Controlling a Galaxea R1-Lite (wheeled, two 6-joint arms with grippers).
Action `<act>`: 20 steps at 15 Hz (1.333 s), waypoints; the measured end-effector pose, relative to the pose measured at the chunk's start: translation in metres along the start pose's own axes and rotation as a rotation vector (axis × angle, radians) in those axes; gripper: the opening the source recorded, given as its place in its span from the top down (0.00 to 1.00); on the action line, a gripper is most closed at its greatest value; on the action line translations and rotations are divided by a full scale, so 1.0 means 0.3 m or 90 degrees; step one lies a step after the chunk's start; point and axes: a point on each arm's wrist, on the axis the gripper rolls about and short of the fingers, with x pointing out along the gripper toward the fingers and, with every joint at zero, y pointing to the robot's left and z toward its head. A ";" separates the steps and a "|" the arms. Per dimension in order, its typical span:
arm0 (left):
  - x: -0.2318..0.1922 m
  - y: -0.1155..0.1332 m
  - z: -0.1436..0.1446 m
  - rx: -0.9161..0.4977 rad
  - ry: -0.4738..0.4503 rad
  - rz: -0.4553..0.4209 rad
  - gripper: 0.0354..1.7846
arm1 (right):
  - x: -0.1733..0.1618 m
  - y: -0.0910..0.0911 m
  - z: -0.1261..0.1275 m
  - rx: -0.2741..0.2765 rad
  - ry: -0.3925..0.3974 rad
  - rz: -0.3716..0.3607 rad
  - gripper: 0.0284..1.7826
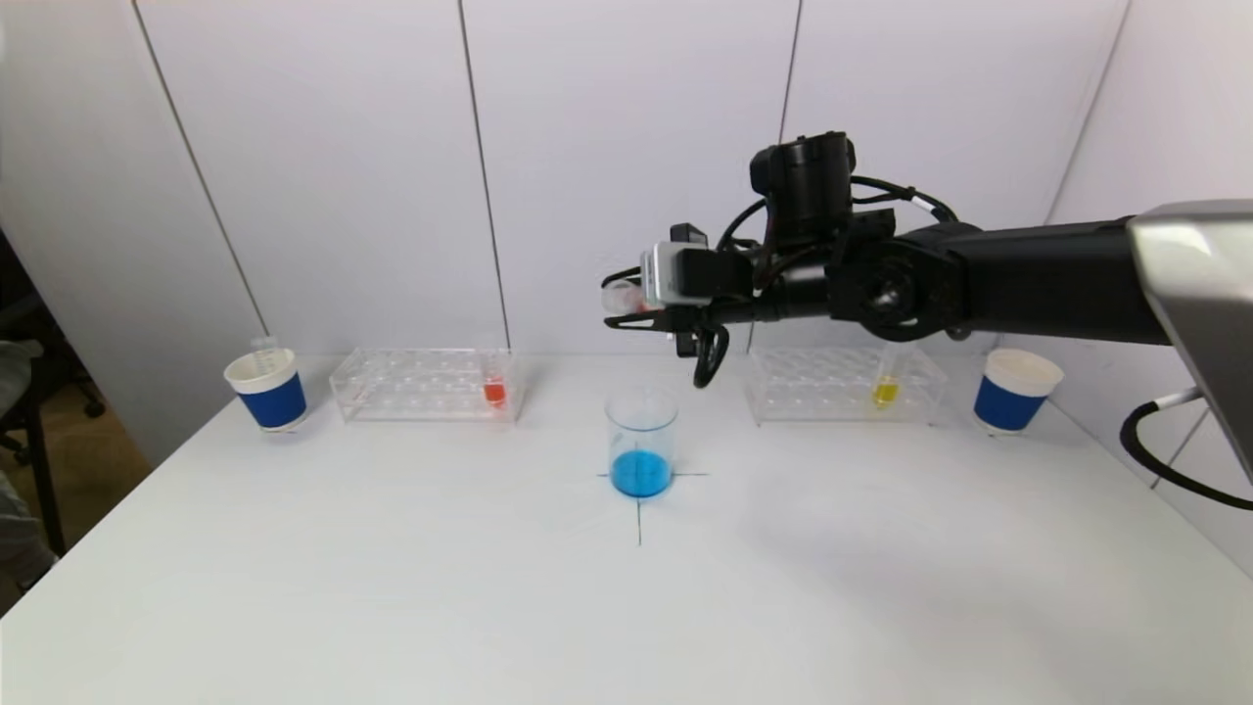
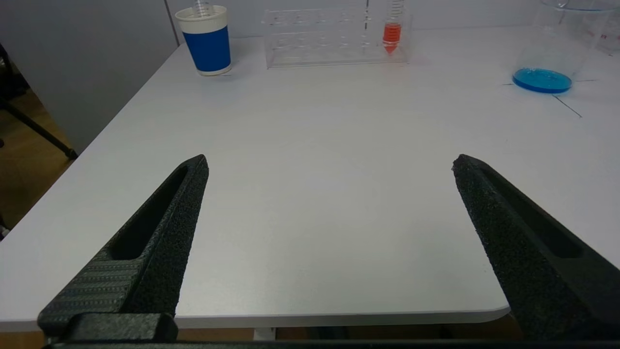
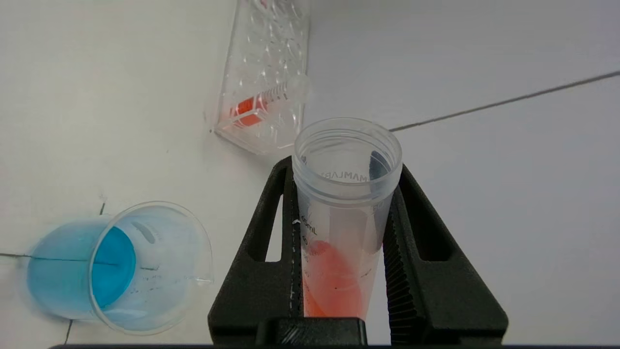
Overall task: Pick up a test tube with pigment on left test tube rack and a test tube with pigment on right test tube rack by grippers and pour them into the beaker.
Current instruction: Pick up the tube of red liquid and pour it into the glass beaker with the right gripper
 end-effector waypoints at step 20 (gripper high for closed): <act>0.000 0.000 0.000 0.000 0.000 0.000 0.01 | 0.035 0.080 -0.230 -0.168 -0.012 -0.038 0.72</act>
